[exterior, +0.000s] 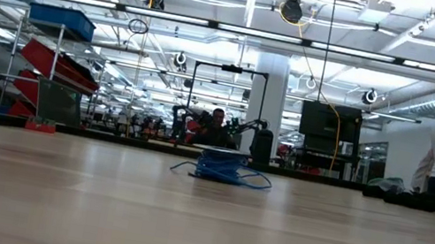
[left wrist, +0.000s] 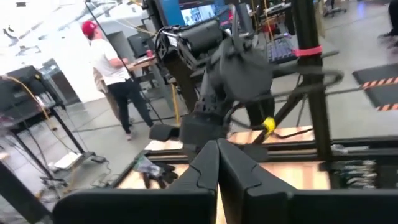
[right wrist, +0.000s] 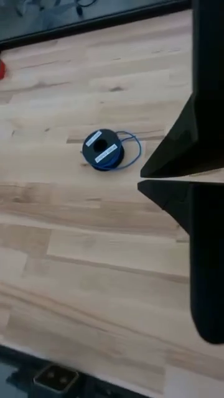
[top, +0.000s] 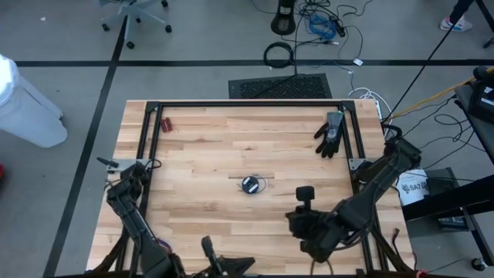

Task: Coil cords
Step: Return to Home Position

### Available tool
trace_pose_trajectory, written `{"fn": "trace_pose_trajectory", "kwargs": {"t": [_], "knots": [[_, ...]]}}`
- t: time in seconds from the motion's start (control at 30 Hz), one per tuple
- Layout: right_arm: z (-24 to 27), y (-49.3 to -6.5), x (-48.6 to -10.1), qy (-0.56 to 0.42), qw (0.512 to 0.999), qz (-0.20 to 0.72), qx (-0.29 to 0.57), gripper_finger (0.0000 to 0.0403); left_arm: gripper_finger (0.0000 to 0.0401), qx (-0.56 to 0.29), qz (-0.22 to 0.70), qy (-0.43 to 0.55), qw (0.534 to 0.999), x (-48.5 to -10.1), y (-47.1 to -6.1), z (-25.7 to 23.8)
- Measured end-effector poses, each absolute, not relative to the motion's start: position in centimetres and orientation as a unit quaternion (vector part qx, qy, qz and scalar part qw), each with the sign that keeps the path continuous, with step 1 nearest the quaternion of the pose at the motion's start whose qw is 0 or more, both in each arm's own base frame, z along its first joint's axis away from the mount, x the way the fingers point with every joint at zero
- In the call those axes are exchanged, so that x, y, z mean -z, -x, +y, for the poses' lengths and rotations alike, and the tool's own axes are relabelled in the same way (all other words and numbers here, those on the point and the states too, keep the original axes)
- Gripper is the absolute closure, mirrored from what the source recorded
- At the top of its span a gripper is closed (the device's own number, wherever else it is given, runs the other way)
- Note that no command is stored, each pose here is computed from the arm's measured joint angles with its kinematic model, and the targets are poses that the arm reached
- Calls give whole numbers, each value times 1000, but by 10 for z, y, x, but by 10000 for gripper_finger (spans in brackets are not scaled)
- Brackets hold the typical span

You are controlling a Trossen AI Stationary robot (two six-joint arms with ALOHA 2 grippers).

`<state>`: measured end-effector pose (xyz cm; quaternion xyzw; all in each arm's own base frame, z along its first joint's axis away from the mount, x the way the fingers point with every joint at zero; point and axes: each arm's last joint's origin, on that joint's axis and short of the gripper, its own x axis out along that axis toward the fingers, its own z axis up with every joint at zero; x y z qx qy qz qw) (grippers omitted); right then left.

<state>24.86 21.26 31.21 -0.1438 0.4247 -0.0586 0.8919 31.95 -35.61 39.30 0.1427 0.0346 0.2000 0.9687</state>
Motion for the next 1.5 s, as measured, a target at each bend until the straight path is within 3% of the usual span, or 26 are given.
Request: {"fn": "trace_pose_trajectory", "kwargs": {"t": [0.3, 0.73, 1.07, 1.5], "knots": [[199, -219, -342, 149, 892, 428, 4, 401, 397, -158, 25, -156, 975, -419, -350, -307], [158, -175, -387, 159, 906, 384, -84, 403, 395, -189, 106, -173, 961, -409, -398, -222], [114, -132, -351, 93, 947, 289, -107, 403, 395, -186, 158, -164, 956, -417, -389, -190], [85, -103, -272, 35, 969, 206, -130, 403, 395, -154, 197, -85, 965, -368, -432, -130]]}}
